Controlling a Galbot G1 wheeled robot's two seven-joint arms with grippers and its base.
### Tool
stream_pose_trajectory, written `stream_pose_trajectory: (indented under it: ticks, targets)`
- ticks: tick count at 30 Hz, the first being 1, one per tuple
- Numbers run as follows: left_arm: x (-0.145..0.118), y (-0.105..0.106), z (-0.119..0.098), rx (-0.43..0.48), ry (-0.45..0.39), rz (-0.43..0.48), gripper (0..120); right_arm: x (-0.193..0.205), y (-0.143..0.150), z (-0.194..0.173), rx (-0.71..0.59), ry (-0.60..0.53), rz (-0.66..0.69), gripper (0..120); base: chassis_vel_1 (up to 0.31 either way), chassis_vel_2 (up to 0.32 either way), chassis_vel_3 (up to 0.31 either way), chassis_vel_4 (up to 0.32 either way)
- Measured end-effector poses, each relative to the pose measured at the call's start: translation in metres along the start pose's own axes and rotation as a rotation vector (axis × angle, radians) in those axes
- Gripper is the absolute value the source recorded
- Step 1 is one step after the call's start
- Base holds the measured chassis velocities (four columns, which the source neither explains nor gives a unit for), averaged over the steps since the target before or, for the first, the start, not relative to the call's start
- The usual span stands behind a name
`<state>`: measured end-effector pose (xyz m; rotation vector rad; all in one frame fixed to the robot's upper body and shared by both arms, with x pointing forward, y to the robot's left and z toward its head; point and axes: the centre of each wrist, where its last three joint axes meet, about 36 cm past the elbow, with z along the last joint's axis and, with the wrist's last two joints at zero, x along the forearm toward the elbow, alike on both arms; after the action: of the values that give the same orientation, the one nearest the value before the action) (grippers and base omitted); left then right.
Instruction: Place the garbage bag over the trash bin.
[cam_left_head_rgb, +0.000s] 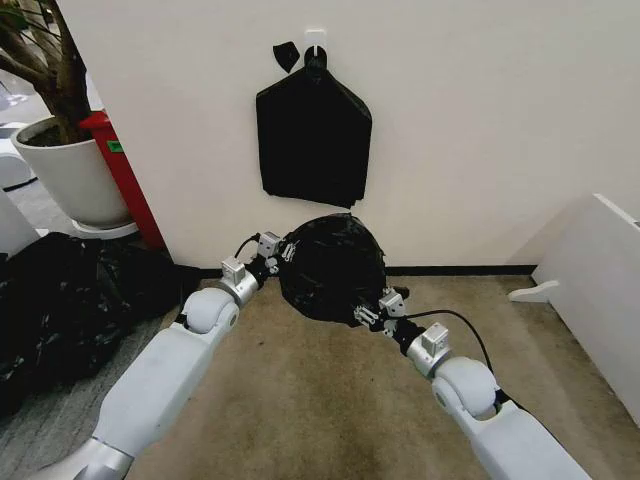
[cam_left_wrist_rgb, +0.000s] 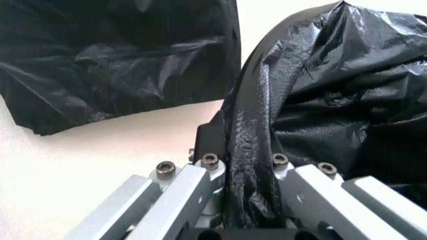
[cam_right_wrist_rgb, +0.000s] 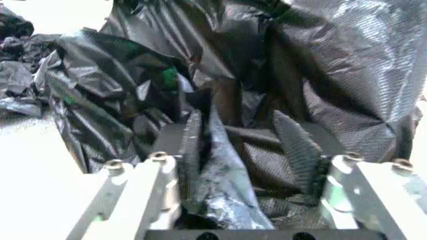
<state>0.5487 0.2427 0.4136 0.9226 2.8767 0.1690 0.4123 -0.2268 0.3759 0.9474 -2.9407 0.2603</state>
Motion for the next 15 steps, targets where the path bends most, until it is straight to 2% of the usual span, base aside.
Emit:
stream_pose_trajectory:
  ticks: [3,5,10,11,15]
  targets:
    - [-0.001,0.000,-0.001,0.003,-0.003,-0.005,4,0.000,-0.001,0.002,0.016,0.003,-0.015,24,0.000,0.000,0.000,0.000]
    - [-0.002,-0.001,-0.001,0.005,-0.004,-0.008,4,0.000,-0.001,0.003,0.021,0.000,-0.019,21,0.000,0.000,0.000,0.000]
    - [-0.005,0.000,-0.004,0.036,-0.007,-0.032,4,0.007,-0.005,0.016,0.078,-0.055,-0.088,0,0.000,0.000,0.000,0.000]
    - [-0.005,0.000,-0.004,0.036,-0.007,-0.032,4,0.007,-0.005,0.016,0.078,-0.055,-0.088,0,0.000,0.000,0.000,0.000]
    - [-0.006,0.004,-0.012,0.107,0.000,-0.067,4,0.017,-0.015,0.040,0.112,-0.141,-0.228,0,0.000,0.000,0.000,0.000]
